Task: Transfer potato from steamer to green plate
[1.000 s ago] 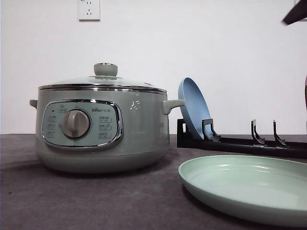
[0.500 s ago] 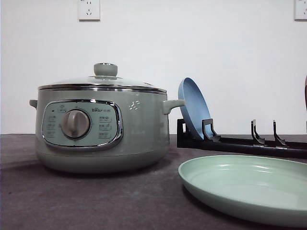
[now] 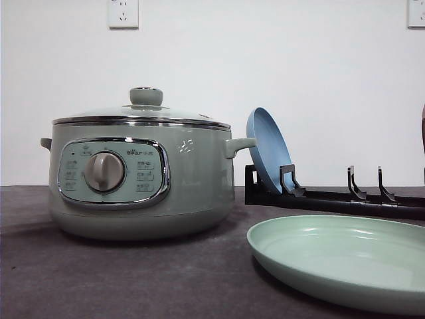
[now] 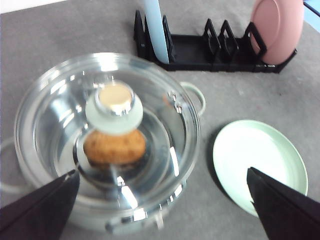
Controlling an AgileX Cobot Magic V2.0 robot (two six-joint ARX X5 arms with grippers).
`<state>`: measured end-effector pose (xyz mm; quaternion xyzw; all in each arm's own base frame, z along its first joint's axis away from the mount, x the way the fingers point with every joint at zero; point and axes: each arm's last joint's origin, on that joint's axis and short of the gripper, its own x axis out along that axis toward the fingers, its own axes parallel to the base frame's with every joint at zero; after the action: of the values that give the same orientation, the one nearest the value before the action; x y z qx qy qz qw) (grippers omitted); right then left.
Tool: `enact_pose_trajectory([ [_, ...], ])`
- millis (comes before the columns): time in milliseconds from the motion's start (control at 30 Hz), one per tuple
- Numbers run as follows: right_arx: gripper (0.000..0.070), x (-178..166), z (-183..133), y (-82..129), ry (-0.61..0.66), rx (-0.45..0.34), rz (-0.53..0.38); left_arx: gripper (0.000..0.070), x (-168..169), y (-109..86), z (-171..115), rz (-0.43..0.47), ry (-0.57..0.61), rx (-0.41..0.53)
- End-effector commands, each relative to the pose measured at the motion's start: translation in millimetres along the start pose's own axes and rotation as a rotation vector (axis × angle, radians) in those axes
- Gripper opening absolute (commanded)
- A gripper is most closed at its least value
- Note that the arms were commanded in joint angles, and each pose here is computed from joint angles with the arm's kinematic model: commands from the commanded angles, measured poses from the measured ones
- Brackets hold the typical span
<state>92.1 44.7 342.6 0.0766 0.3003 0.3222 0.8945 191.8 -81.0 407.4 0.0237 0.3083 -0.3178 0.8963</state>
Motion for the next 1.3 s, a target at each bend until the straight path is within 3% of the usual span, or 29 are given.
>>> enact_pose_trajectory([
  [0, 0.0634, -2, 5, 2, -0.023, -0.021, 0.004, 0.0700, 7, 1.9, 14, 0.005, 0.005, -0.002],
  [133, 0.0634, -2, 5, 2, -0.023, -0.021, 0.004, 0.0700, 28, 11.3, 37, 0.061, 0.076, -0.022],
  [333, 0.0634, -2, 5, 2, -0.029, -0.025, 0.005, 0.0668, 68, 25.1, 64, 0.069, 0.163, -0.095],
  [533, 0.0634, -2, 7, 2, -0.040, -0.029, 0.006, 0.0669, 105, 34.0, 82, 0.062, 0.205, -0.101],
  [900, 0.0634, -2, 7, 2, -0.039, -0.029, 0.006, 0.0668, 156, 40.3, 72, 0.096, 0.333, -0.091],
  [1267, 0.0634, -2, 7, 2, -0.039, -0.028, 0.006, 0.0652, 174, 29.2, 65, 0.142, 0.399, -0.027],
])
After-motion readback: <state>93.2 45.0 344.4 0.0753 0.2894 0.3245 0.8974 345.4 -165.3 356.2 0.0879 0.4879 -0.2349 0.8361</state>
